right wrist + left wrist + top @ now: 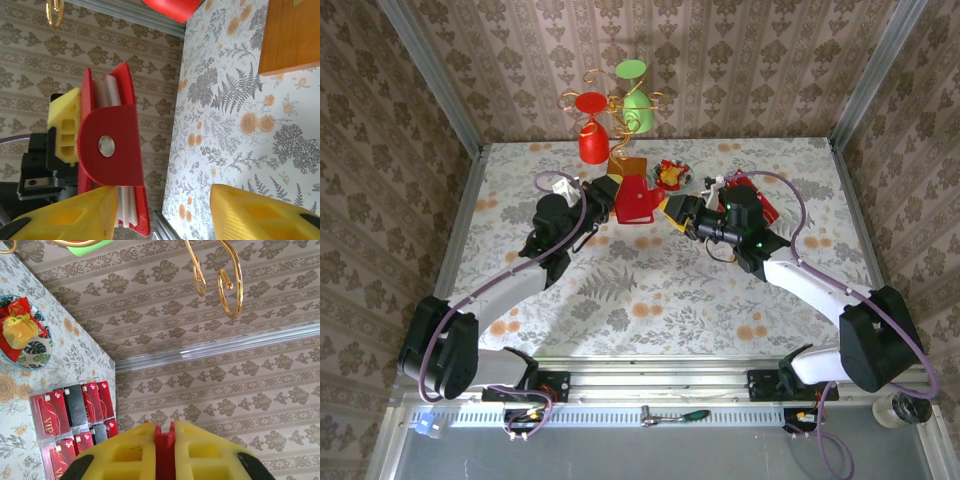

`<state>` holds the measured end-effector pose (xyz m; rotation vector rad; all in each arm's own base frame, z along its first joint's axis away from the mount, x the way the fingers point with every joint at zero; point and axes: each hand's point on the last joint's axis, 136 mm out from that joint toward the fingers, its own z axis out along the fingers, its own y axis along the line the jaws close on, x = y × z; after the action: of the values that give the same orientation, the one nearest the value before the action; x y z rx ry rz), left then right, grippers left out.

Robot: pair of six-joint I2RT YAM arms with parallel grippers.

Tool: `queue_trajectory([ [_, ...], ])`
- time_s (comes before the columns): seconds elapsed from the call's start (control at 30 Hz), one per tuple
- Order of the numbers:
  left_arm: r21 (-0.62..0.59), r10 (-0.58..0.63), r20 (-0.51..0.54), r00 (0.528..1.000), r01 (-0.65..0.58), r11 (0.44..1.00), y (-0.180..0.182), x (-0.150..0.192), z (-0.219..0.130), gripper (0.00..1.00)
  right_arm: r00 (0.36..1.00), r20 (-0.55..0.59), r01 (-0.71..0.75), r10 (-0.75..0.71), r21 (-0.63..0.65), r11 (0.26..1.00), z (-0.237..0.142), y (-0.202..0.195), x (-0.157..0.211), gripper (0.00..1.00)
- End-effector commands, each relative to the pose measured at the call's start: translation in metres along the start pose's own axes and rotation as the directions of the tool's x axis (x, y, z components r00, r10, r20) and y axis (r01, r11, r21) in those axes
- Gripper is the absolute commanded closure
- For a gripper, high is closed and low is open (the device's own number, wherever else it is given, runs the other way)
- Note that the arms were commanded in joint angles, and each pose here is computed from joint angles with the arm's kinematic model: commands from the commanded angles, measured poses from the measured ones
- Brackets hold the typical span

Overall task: Put the credit cards into the card holder
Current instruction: Open the card holder at the bottom-center of the table.

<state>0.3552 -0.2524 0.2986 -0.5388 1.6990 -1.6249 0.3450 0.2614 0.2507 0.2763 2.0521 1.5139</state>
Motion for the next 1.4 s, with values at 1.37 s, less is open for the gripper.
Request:
queue_trajectory([
  [1.37,0.065,0.022,-0.001,1.000,-0.022,0.998,-0.019,0.001,-0.001,1.00,0.999,-0.014,-0.042,0.041,-0.124,0.991,0.008,0.022,0.019,0.51],
])
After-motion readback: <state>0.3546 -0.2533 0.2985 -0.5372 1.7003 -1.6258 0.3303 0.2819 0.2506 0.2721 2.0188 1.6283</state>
